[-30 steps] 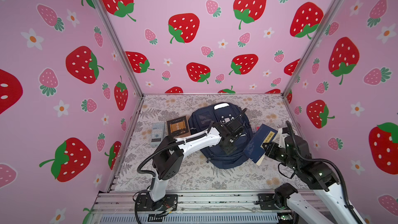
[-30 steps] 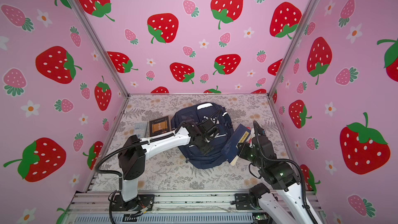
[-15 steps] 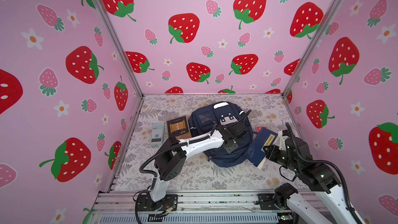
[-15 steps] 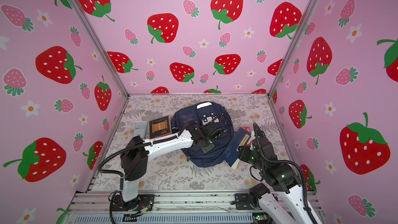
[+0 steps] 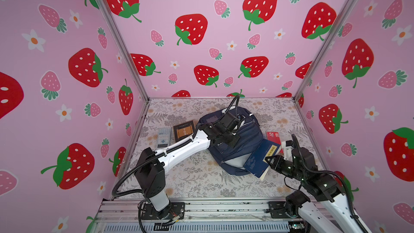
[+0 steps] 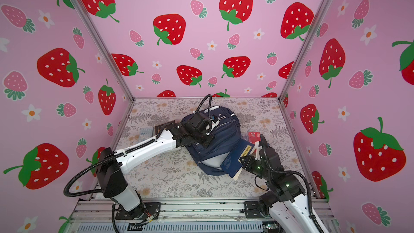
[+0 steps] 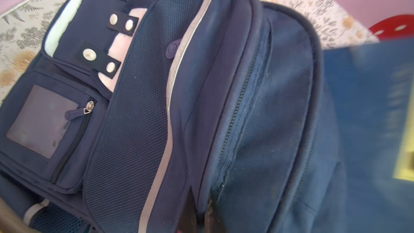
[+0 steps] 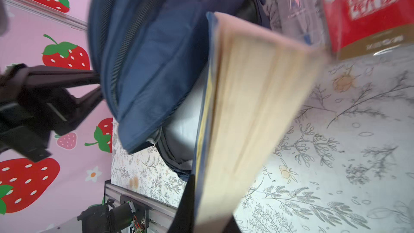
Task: Pack the student bag
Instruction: 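Insert the blue book into the opened side pocket with the right gripper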
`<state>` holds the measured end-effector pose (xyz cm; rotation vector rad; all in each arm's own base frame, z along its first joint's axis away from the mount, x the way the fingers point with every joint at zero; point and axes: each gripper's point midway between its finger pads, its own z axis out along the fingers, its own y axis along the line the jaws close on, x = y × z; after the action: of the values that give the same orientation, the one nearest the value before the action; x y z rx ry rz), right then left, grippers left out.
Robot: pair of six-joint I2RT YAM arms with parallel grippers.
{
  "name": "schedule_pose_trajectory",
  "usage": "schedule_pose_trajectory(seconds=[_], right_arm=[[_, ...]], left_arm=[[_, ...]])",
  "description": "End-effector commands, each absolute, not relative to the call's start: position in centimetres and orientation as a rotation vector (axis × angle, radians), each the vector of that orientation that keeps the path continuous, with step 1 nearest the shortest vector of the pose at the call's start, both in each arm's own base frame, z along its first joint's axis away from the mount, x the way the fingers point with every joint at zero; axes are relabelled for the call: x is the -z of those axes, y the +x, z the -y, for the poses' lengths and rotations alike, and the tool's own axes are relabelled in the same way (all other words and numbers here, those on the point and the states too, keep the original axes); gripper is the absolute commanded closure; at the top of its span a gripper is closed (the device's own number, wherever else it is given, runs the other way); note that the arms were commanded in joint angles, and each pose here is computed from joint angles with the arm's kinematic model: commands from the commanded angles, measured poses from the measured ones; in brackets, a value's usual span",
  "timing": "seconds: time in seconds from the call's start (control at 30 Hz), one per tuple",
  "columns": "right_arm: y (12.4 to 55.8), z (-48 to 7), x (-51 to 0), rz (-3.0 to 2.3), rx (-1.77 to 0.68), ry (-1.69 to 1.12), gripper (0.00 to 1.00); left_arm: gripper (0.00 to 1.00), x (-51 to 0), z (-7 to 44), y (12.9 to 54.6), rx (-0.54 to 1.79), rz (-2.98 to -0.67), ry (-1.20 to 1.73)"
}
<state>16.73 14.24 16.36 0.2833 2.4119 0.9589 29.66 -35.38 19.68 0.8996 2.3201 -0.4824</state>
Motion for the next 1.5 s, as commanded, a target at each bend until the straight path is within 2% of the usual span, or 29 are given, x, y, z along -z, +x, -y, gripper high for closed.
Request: schedule_pose_trajectory(seconds=[0.0, 0.13, 0.43, 1.07, 1.23, 1.37, 1.43, 1.47], right_arm=[[17.5, -17.3, -18.0, -2.278, -1.257, 0.289, 1.0], [18.2, -18.5, -17.0, -2.23, -1.375, 0.319, 1.0], [22.2, -19.2, -17.3, -1.998, -1.448, 0.384, 1.0], [30.1, -24.8, -13.9, -1.96, -1.365, 0.435, 1.0], [29.7, -25.3, -11.2, -2.081, -1.313, 0.473, 0.65], [27.9, -22.2, -9.3, -2.183, -1.13, 0.518, 0.5], [26.8, -20.1, -8.9, -2.221, -1.027, 0.534, 0.49], [26.2, -19.1, -8.9, -2.242, -0.975, 0.532, 0.44]], left_arm=[[1.0, -24.6, 37.6, 29.8, 0.724, -2.193, 0.833], [1.0, -24.5, 37.5, 29.8, 0.789, -2.213, 0.818], [1.0, -24.7, 37.5, 29.2, 0.791, -2.196, 0.883], [1.0, -23.8, 38.6, 27.8, 0.892, -2.199, 0.985], [1.0, -22.9, 38.4, 27.9, 0.876, -2.206, 0.996], [1.0, -21.6, 38.0, 28.3, 0.817, -2.236, 1.001], [1.0, -20.9, 37.7, 28.6, 0.783, -2.252, 1.001], [1.0, -20.6, 37.6, 28.7, 0.771, -2.26, 1.0]])
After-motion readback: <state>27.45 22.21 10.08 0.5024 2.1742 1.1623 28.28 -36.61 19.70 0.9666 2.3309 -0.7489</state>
